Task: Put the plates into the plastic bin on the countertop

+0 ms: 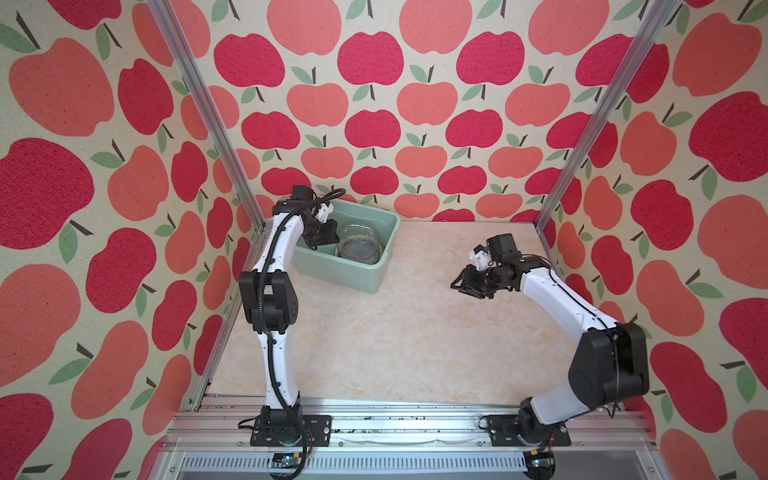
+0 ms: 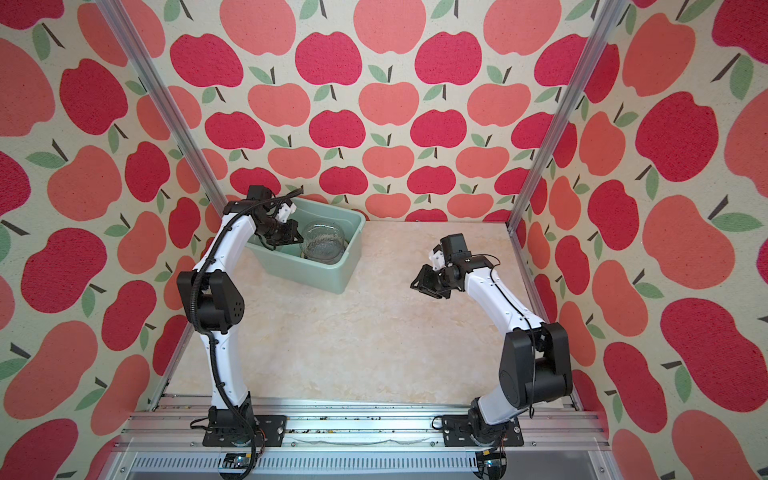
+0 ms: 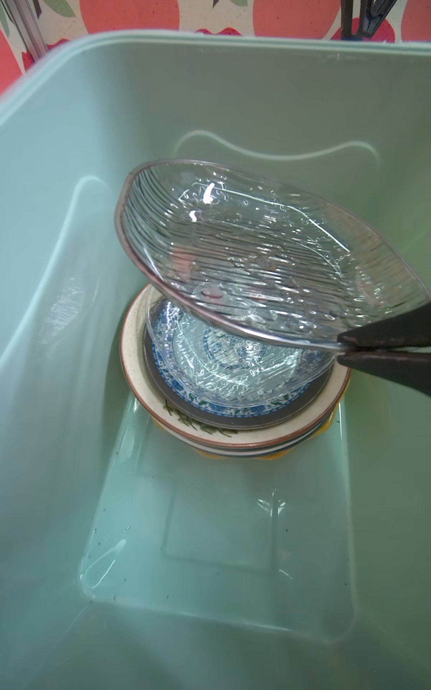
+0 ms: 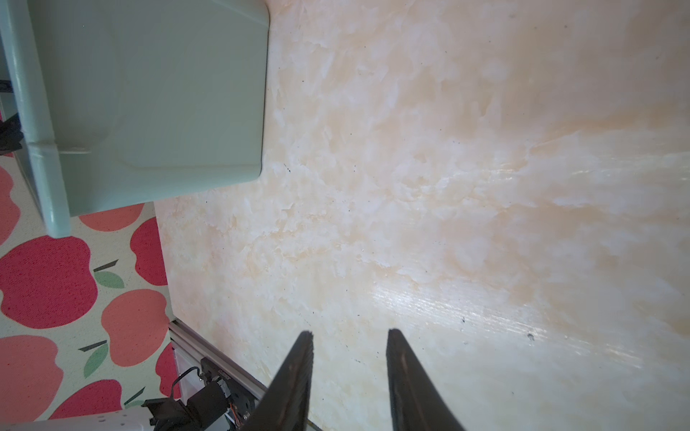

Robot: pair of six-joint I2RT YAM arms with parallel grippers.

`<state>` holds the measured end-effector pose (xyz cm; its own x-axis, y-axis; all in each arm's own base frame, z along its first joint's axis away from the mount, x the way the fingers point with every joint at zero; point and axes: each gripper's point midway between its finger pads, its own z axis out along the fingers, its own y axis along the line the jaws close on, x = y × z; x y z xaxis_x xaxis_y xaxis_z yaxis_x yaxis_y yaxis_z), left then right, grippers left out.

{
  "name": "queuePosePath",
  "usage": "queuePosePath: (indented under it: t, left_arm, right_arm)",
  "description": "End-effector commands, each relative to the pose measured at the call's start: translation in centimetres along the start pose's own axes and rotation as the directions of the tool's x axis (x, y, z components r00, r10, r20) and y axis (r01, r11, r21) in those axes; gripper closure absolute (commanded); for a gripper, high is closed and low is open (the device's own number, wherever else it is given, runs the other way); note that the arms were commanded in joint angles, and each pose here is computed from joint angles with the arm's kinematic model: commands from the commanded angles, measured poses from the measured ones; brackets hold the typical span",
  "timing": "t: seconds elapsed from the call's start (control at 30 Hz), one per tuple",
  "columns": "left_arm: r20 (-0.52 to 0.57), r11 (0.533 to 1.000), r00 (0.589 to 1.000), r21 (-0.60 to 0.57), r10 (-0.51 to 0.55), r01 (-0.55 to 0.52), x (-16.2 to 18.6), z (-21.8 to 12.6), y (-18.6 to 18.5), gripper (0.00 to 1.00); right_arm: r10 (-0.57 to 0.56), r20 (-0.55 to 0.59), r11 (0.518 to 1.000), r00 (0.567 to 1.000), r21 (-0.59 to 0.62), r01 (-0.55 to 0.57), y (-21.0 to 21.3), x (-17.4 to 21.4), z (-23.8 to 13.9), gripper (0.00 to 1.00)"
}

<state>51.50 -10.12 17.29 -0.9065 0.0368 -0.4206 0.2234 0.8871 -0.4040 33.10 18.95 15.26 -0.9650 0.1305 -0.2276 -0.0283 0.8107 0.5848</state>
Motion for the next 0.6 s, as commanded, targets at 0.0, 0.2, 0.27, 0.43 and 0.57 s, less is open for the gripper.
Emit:
queuePosePath:
  t: [0.0,0.2,0.27,0.43,0.57]
  left_arm:
    - [0.004,0.999,0.999,0.004,0.05,-0.05,-0.6,1.1,-0.8,1.0]
    - [-0.04,0.997,0.998,-0.041,0.057,-0.059,0.0,3.0,0.0,1.0]
    - [-0.048,0.997,0.998,-0.053,0.047,-0.049,0.1,3.4,0.3,1.0]
    - [-0.065,0.997,0.997,-0.058,0.046,-0.049,0.4,4.3,0.4,0.98]
    - [-0.071,0.997,0.997,-0.067,0.04,-0.045,0.6,4.3,0.5,0.92]
  right_arm:
    - [-0.015,0.002,0.999,1.0,-0.028,0.015,0.6,-0.3,0.3,0.64]
    - [-0.016,0.003,0.999,1.0,-0.029,0.016,0.5,-0.4,0.5,0.64]
    - [-0.016,0.004,0.999,1.0,-0.029,0.016,0.5,-0.4,0.4,0.64]
    - [-0.017,0.002,0.999,1.0,-0.031,0.017,0.5,-0.6,0.6,0.64]
    - [-0.019,0.007,0.999,1.0,-0.033,0.019,0.7,-0.9,0.6,0.64]
